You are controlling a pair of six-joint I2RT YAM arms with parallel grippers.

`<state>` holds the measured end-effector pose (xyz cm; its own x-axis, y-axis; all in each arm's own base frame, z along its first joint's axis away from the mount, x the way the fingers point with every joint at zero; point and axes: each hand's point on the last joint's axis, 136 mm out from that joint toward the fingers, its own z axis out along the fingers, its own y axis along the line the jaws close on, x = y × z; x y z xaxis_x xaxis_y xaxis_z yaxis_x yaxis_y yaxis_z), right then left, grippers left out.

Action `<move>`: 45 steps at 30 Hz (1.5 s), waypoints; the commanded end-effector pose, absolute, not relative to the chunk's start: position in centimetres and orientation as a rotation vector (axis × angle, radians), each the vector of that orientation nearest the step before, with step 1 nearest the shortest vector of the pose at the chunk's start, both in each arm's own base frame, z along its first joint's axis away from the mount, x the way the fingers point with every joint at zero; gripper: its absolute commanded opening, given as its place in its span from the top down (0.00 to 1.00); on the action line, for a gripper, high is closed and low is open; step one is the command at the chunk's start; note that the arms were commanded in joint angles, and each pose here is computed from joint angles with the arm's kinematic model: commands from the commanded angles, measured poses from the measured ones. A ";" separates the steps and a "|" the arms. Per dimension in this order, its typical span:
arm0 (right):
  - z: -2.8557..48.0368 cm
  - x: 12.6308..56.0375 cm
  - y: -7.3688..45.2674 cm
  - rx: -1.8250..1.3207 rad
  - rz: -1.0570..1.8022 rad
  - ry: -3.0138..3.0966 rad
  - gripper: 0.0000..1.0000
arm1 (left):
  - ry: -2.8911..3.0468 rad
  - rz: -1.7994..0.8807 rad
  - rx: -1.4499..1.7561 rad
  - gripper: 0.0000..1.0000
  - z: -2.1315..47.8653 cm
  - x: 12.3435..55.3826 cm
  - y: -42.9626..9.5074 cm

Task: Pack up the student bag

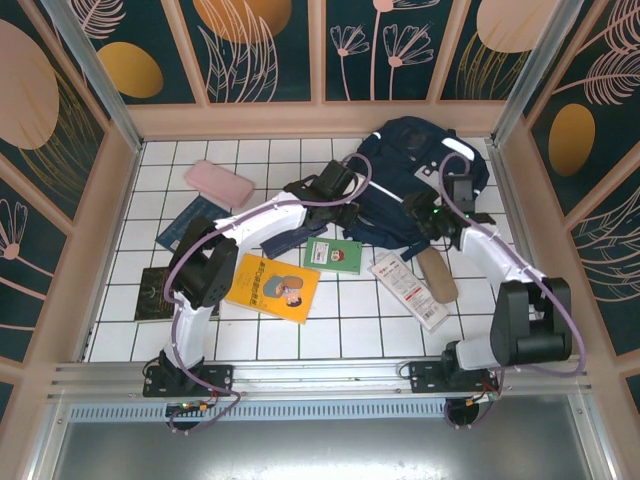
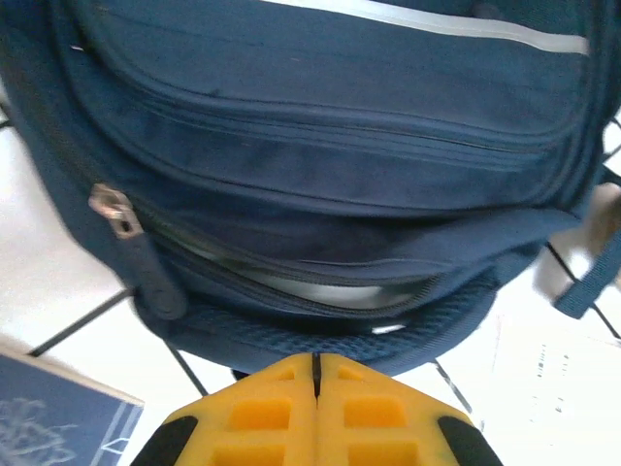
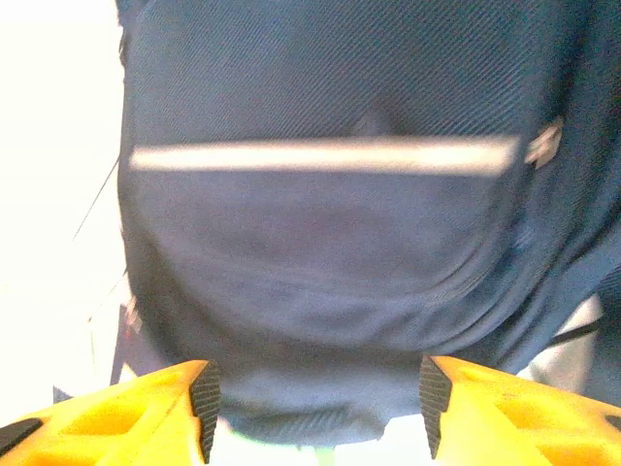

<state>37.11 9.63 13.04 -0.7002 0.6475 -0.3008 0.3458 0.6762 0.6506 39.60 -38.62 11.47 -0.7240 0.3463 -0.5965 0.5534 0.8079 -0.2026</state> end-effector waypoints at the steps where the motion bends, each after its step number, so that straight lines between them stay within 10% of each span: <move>1: 11.3 34.6 13.5 0.805 0.919 2.410 0.37 | 2.433 -0.342 0.512 0.88 12.8 42.9 -35.2; 3: 11.2 34.0 15.6 0.832 1.054 2.377 0.31 | 2.445 -0.340 0.461 0.67 12.8 44.1 -33.9; 10: 9.7 34.7 18.0 0.897 1.142 2.357 0.15 | 2.465 -0.426 0.414 0.55 12.0 46.6 -33.8; 27: 8.1 38.4 18.8 1.346 1.368 2.142 0.03 | 2.513 -0.501 0.528 0.58 9.8 44.3 -34.2; 37: 3.5 37.9 16.5 1.539 1.139 2.278 0.55 | 2.526 -0.469 0.579 0.60 8.8 44.3 -34.3; 45: 3.0 37.6 16.7 1.502 1.130 2.328 0.55 | 2.540 -0.436 0.610 0.60 7.7 45.0 -34.6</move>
